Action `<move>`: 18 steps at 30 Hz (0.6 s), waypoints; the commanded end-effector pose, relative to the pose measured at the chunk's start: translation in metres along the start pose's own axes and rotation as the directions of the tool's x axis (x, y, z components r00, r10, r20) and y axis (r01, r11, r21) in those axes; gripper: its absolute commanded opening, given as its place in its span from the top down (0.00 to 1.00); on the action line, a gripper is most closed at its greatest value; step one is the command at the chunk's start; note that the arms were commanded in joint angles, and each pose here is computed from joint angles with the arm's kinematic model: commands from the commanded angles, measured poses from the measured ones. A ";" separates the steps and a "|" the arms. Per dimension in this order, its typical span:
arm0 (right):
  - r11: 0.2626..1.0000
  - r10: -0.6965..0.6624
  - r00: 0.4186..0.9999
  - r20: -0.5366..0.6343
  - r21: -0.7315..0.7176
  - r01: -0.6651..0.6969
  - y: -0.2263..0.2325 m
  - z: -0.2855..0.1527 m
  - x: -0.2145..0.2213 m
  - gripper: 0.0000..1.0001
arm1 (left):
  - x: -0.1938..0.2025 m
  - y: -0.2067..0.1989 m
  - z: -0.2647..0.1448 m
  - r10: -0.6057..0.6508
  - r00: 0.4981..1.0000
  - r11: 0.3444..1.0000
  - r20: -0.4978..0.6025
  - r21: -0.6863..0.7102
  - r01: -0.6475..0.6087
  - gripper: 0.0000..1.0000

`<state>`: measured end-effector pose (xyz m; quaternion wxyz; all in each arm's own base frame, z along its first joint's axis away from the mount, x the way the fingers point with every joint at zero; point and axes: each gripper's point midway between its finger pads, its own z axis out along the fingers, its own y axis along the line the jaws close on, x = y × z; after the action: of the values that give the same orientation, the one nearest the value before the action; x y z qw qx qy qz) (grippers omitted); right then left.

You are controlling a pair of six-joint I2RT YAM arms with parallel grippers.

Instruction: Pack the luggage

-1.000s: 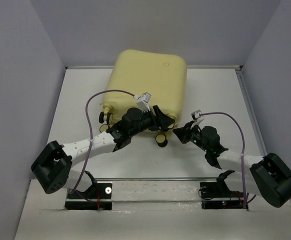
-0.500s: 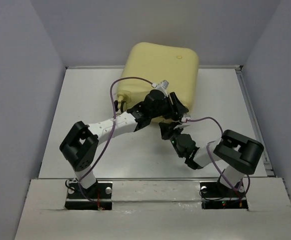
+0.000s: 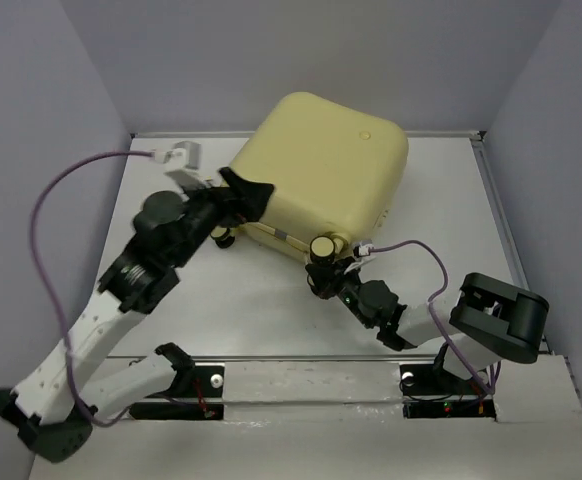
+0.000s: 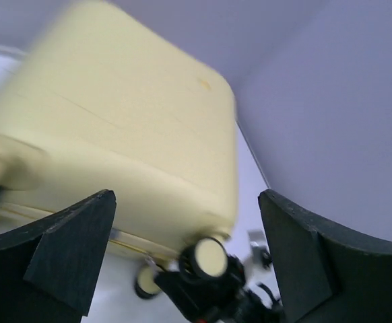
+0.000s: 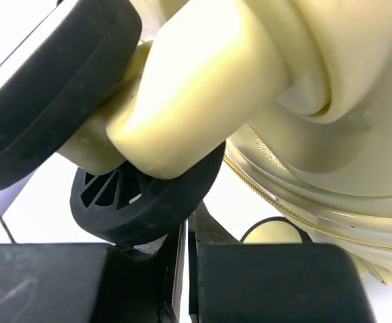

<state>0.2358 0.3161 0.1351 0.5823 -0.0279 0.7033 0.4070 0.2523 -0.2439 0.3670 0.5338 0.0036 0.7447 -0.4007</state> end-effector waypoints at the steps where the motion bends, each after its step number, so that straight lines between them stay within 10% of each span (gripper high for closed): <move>1: 0.987 0.052 0.998 0.018 -0.155 -0.048 0.044 0.000 -0.015 0.93 | 0.016 0.147 -0.054 0.134 0.983 0.862 -0.127 -0.474 -0.179 0.01; 18: 0.982 0.028 0.999 -0.039 -0.187 -0.035 0.047 0.001 0.001 0.93 | 0.004 0.208 -0.004 0.280 0.915 0.810 -0.290 -0.441 -0.388 0.01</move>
<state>0.2317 0.3205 0.1323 0.5719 -0.0417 0.7081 0.4121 0.3128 -0.0997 0.2007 0.4398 0.0084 0.8922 -0.1021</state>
